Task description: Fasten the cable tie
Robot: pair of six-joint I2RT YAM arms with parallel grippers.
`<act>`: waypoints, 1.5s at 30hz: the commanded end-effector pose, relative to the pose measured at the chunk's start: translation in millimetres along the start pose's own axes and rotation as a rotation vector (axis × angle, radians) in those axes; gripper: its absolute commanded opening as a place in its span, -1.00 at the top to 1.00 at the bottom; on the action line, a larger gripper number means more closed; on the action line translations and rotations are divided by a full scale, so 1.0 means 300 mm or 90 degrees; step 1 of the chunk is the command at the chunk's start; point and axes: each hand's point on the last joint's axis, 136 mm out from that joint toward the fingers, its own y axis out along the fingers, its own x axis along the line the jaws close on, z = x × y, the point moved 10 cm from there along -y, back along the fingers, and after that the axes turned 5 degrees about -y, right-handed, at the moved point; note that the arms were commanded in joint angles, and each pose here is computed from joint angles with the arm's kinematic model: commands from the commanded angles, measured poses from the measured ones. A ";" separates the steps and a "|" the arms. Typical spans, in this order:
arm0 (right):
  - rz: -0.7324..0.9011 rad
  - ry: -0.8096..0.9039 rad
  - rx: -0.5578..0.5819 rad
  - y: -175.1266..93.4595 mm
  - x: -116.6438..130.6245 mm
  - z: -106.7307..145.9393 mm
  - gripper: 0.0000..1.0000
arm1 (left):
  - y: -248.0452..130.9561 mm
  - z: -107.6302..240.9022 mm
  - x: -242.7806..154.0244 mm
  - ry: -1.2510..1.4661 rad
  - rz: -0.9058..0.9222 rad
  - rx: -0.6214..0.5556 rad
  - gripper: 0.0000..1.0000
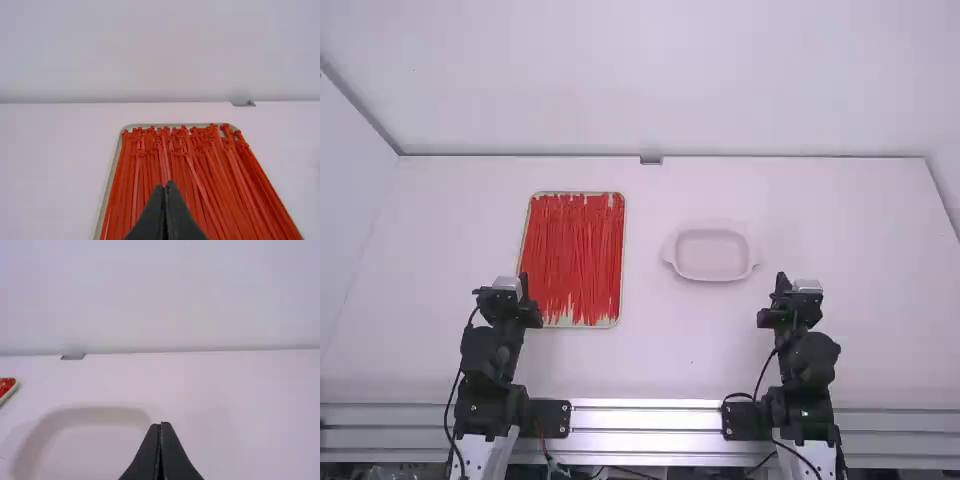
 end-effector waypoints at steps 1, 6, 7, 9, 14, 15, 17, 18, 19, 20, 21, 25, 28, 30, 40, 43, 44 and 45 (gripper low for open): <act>0.000 0.000 0.000 0.000 0.000 0.000 0.99 | 0.000 0.000 0.000 0.000 0.000 0.000 0.99; -0.002 0.001 0.001 0.000 0.000 -0.005 0.96 | -0.001 -0.008 -0.002 -0.001 0.001 0.003 0.96; -0.003 0.001 0.002 0.000 0.001 -0.007 0.95 | -0.001 -0.012 -0.002 -0.001 0.002 0.004 0.95; -0.006 0.002 0.006 0.000 0.001 -0.013 0.92 | -0.003 -0.022 -0.004 -0.003 0.003 0.009 0.92; -0.016 0.003 0.017 0.001 0.005 -0.031 0.84 | -0.004 -0.046 -0.009 -0.007 0.008 0.026 0.83; -0.018 0.004 0.019 0.002 0.005 -0.034 0.82 | -0.004 -0.050 -0.010 -0.009 0.009 0.028 0.82; -0.024 0.004 0.026 0.003 0.008 -0.044 0.78 | -0.003 -0.060 -0.013 -0.015 0.014 0.038 0.78; -0.029 0.005 0.032 0.004 0.010 -0.051 0.75 | -0.003 -0.068 -0.015 -0.018 0.017 0.046 0.75; -0.033 0.005 0.037 0.005 0.012 -0.057 0.72 | -0.002 -0.074 -0.017 -0.021 0.019 0.053 0.72; -0.038 0.005 0.045 0.007 0.014 -0.065 0.69 | -0.001 -0.082 -0.020 -0.024 0.022 0.063 0.68; -0.040 0.005 0.049 0.008 0.016 -0.069 0.67 | 0.000 -0.086 -0.021 -0.025 0.023 0.070 0.66; -0.053 0.006 0.075 0.016 0.023 -0.095 0.54 | 0.008 -0.113 -0.024 -0.035 0.020 0.105 0.54; -0.069 0.006 0.098 0.027 0.033 -0.118 0.43 | 0.016 -0.136 -0.027 -0.044 0.015 0.138 0.42; -0.079 0.006 0.110 0.033 0.040 -0.130 0.36 | 0.021 -0.148 -0.031 -0.047 0.017 0.157 0.36; -0.139 0.003 0.170 0.066 0.082 -0.214 -0.04 | 0.070 -0.229 -0.050 -0.085 0.019 0.266 -0.05; -0.153 0.002 0.185 0.078 0.093 -0.238 -0.16 | 0.089 -0.251 -0.056 -0.096 0.019 0.296 -0.16; -0.157 0.002 0.192 0.083 0.097 -0.244 -0.19 | 0.095 -0.258 -0.058 -0.099 0.019 0.305 -0.20; -0.161 0.002 0.202 0.090 0.100 -0.252 -0.25 | 0.105 -0.267 -0.061 -0.103 0.019 0.318 -0.25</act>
